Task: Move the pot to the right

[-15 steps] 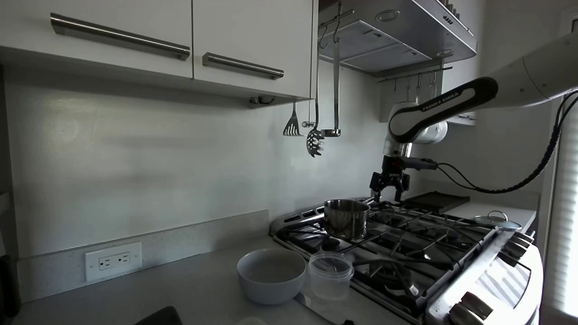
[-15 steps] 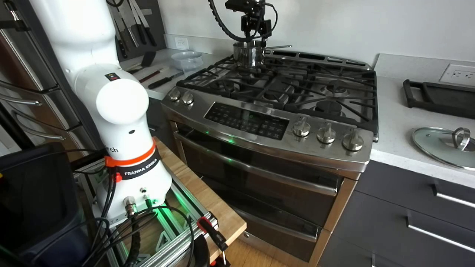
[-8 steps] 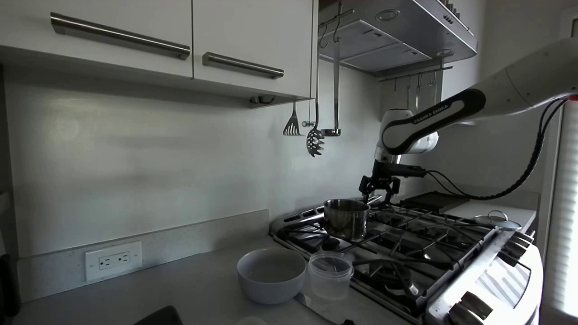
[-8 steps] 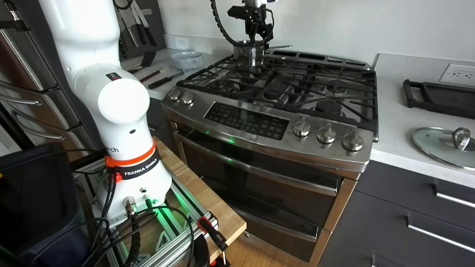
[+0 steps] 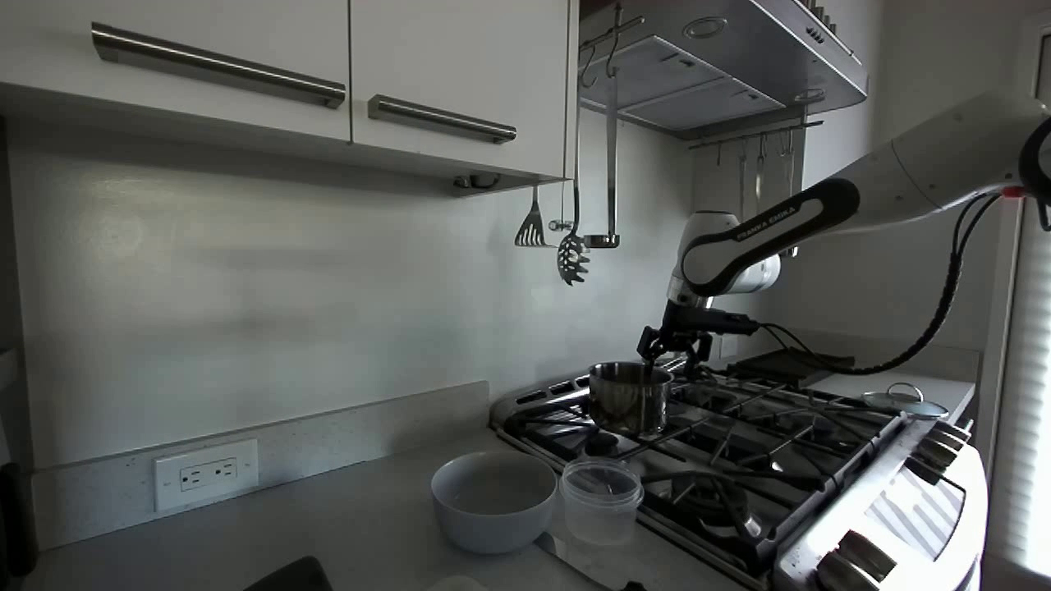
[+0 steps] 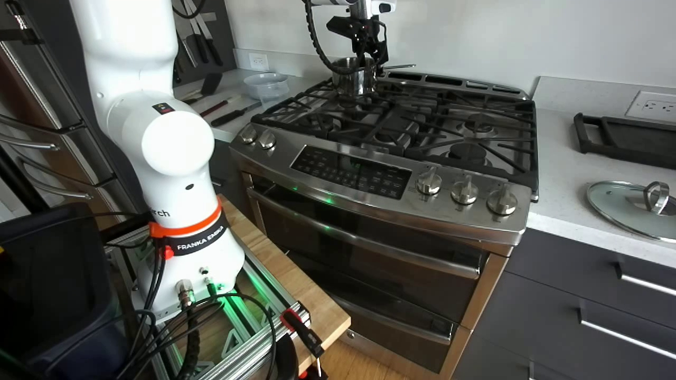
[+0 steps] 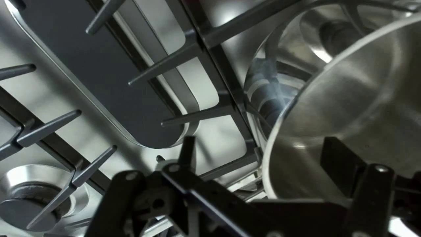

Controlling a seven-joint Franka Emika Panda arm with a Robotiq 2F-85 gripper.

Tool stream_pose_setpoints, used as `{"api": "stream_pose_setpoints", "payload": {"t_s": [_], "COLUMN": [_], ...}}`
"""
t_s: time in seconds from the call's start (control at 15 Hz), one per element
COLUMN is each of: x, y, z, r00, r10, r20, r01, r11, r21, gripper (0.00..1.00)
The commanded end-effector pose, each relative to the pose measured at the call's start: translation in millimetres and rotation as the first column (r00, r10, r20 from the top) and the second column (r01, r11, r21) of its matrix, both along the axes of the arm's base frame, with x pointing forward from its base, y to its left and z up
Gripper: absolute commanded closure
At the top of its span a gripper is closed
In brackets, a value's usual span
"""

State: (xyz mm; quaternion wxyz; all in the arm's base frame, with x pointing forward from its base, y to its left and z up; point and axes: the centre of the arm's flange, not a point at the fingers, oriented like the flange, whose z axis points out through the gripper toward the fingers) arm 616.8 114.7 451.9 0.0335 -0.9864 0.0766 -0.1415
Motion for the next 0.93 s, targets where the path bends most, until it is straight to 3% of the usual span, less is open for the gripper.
{"api": "stream_pose_setpoints", "payload": {"t_s": [0.0, 0.07, 0.67, 0.87], "x": [11.5, 12.9, 20.6, 20.0], "y": [5.5, 6.0, 1.4, -1.0], "z": [-10.3, -11.6, -17.1, -18.3], "r00": [1.0, 1.0, 0.999, 0.999], "r10": [-0.025, -0.029, -0.038, -0.045], "r20": [0.008, 0.008, 0.007, 0.009], "r01": [0.025, 0.029, 0.038, 0.045], "r11": [1.0, 1.0, 0.999, 0.999], "r21": [0.004, 0.006, 0.007, 0.005], "gripper": [0.29, 0.3, 0.99, 0.99]}}
